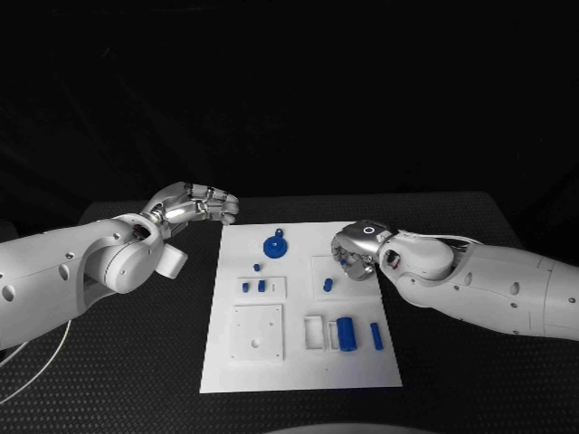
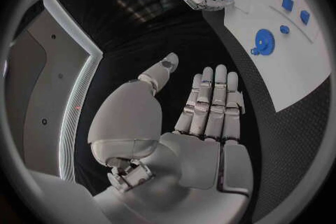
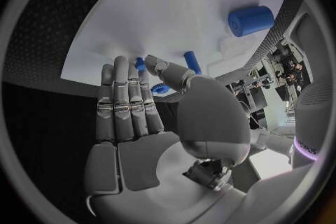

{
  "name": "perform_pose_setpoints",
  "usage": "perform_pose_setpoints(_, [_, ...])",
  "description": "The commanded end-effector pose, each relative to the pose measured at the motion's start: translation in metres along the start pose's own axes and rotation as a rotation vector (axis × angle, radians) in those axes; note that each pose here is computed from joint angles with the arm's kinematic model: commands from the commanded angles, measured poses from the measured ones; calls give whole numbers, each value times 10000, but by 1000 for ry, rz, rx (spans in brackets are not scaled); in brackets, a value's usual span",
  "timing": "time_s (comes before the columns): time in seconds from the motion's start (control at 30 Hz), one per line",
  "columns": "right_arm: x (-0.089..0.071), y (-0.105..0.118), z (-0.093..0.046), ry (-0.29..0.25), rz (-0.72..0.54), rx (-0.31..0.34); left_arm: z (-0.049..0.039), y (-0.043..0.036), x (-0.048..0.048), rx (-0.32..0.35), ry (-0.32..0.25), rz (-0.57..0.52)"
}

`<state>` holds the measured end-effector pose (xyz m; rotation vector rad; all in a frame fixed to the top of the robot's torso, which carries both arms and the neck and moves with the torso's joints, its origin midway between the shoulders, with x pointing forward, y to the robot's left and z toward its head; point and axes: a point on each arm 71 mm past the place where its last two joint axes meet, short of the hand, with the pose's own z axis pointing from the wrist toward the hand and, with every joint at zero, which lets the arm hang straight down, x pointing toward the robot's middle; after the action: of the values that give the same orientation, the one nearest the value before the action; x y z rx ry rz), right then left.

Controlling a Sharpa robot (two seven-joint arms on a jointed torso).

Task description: Assemble the parts on the task board

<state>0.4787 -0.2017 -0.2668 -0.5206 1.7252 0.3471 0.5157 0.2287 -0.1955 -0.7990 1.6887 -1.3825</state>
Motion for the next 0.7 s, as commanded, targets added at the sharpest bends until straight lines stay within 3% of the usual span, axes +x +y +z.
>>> perform_pose_setpoints(0.03, [25,0,1,10,-26,-2,8,-11,31,5,20,-13])
perform_pose_setpoints(0.7, [49,7,40,30,-75,-7,5,-10,32,3,22,-14])
